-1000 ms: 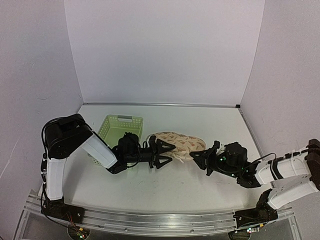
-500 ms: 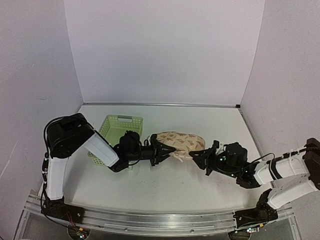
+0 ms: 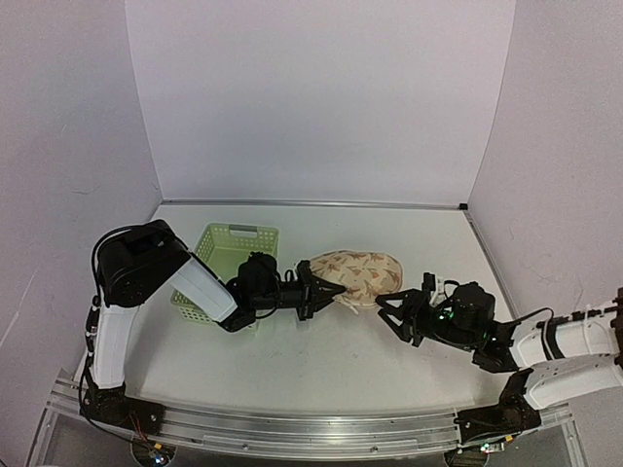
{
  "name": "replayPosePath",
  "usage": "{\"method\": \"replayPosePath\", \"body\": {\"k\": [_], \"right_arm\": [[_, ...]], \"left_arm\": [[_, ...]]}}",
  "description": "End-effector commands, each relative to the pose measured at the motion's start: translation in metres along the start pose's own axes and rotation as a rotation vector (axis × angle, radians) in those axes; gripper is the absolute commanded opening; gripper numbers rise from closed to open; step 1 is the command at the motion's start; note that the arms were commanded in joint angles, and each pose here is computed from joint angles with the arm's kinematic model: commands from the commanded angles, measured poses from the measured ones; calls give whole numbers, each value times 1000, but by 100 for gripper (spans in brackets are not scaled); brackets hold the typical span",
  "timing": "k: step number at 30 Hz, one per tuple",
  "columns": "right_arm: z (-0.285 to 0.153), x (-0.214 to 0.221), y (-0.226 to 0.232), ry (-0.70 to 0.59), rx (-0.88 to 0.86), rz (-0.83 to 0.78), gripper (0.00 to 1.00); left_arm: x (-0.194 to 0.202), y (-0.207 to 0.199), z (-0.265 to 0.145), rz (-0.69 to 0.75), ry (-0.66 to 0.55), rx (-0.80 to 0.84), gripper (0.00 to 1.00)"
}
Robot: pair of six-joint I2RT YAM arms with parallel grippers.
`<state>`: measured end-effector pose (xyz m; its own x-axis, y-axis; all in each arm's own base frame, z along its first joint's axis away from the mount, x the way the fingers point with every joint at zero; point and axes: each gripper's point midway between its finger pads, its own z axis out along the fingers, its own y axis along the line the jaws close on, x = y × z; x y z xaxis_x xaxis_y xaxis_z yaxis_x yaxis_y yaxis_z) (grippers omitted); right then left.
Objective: Unzip the laundry bag and remove the bra
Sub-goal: Pass from the right arm to the left, then pick up the zipper from the laundry bag.
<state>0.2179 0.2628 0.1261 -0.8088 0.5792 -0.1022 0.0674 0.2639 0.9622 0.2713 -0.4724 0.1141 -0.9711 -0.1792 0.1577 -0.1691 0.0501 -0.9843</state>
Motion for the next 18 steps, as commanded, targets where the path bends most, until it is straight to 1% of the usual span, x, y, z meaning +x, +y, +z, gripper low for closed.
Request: {"method": "replayPosePath", "body": {"k": [1,6,8,12,18], "right_arm": [[-16,0,1,-3,46,-153,46],[-27,3,14,26,54,-300,49],[-27,9,19,62,38,-342,49],[-15,23,25,145,35,-457,50],[9,28,44,174,37,-653,51]], "left_arm": [[-10,-27,3,-4,-14,87,0],[-13,-35,6,-13,-24,102,0],[-15,-37,6,-22,-30,101,0],[-15,-35,6,-45,-35,86,0],[-16,-35,1,-52,-60,57,0]]}}
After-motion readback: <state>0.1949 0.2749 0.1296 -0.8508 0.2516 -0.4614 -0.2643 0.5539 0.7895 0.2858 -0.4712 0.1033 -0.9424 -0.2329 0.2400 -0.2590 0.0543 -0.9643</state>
